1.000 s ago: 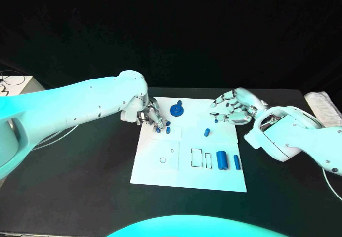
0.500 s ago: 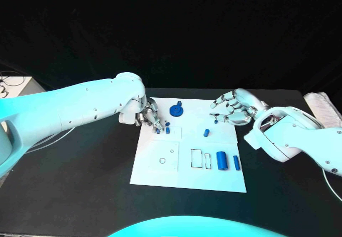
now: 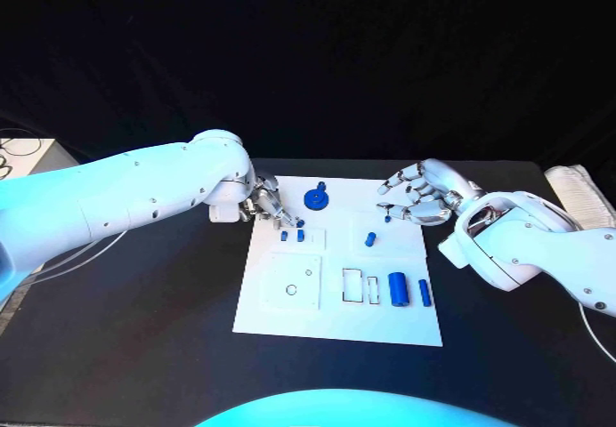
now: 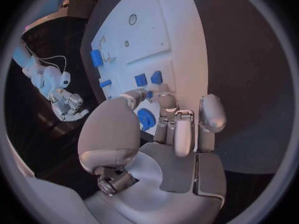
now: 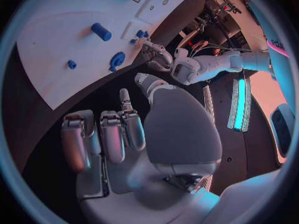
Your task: Assemble the parts on the task board
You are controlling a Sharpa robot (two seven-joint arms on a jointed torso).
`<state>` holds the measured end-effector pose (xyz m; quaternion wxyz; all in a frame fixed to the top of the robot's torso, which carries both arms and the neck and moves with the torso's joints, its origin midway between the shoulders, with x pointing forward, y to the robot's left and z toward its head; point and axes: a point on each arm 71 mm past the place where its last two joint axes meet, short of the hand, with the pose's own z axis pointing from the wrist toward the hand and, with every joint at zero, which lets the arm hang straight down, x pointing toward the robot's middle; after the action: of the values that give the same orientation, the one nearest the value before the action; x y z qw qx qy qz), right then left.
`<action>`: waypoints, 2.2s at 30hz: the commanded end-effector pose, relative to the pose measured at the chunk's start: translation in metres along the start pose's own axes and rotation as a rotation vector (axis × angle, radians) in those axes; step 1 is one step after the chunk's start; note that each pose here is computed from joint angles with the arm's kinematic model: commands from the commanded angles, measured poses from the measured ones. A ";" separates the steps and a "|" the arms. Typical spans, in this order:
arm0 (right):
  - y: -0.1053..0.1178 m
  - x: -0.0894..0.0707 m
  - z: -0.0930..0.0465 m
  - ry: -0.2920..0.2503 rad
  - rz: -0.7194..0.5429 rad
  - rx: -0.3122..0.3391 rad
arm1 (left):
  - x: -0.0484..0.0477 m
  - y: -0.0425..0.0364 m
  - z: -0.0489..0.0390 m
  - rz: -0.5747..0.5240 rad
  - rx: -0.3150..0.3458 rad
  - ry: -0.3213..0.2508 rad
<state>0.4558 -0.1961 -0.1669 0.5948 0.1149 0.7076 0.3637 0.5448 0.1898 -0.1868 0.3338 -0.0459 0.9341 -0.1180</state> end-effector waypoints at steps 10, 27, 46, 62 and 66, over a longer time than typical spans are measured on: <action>0.000 0.000 0.000 -0.004 -0.007 -0.017 | -0.0155 -0.0093 -0.0226 -0.145 0.191 -0.195; -0.005 -0.003 0.002 -0.022 -0.038 -0.036 | -0.0060 -0.0183 -0.0485 -0.009 0.635 -0.571; -0.001 0.000 0.009 -0.025 -0.110 -0.088 | 0.0079 -0.0266 -0.0268 0.308 0.655 -0.532; 0.004 0.003 0.012 -0.023 -0.118 -0.101 | 0.0195 -0.0280 -0.0032 0.469 0.590 -0.427; 0.004 0.003 0.011 -0.023 -0.118 -0.101 | 0.0198 -0.0292 -0.0008 0.487 0.590 -0.423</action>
<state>0.4654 -0.1888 -0.1677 0.6254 0.0577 0.6905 0.3588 0.5308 0.1615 -0.1884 0.5475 0.2209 0.7527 -0.2914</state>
